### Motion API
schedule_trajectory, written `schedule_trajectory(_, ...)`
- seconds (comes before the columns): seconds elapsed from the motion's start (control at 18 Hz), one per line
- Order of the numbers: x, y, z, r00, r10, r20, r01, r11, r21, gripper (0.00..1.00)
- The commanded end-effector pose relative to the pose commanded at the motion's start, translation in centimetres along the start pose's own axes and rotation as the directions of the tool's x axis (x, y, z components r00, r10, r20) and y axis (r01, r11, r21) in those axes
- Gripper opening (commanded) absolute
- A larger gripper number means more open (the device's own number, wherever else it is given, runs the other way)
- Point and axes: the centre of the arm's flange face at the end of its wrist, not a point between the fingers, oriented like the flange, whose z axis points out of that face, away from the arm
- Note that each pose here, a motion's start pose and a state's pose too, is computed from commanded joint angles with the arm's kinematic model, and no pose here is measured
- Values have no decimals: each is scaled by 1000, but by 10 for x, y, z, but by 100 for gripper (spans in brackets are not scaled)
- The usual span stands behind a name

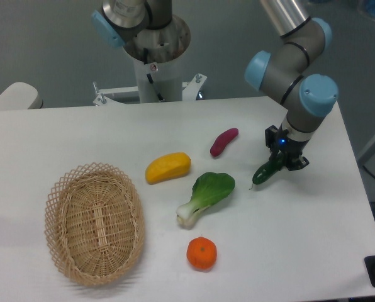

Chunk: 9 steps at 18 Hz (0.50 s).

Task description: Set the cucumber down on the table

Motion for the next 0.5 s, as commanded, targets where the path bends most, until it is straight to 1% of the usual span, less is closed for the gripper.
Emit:
schedule_trajectory(0.06, -2, 0, -5, 1000, 1, 10, 0, 1000, -4, 84)
schedule_trajectory(0.11, -3, -1, -8, 1000, 2, 16, -2, 1000, -5, 92)
schedule_trajectory(0.22, -3, -1, -12, 1000, 0, 24, 0, 1000, -5, 100)
schedule_trajectory(0.39, -14, 0, -38, 997, 0, 72, 2, 1000, -19, 100)
schedule_trajectory(0.44, -17, 0, -49, 996, -19, 91, 21, 1000, -21, 100)
schedule_trajectory(0.5, -20, -3, -55, 993, -59, 105, 61, 998, -17, 100)
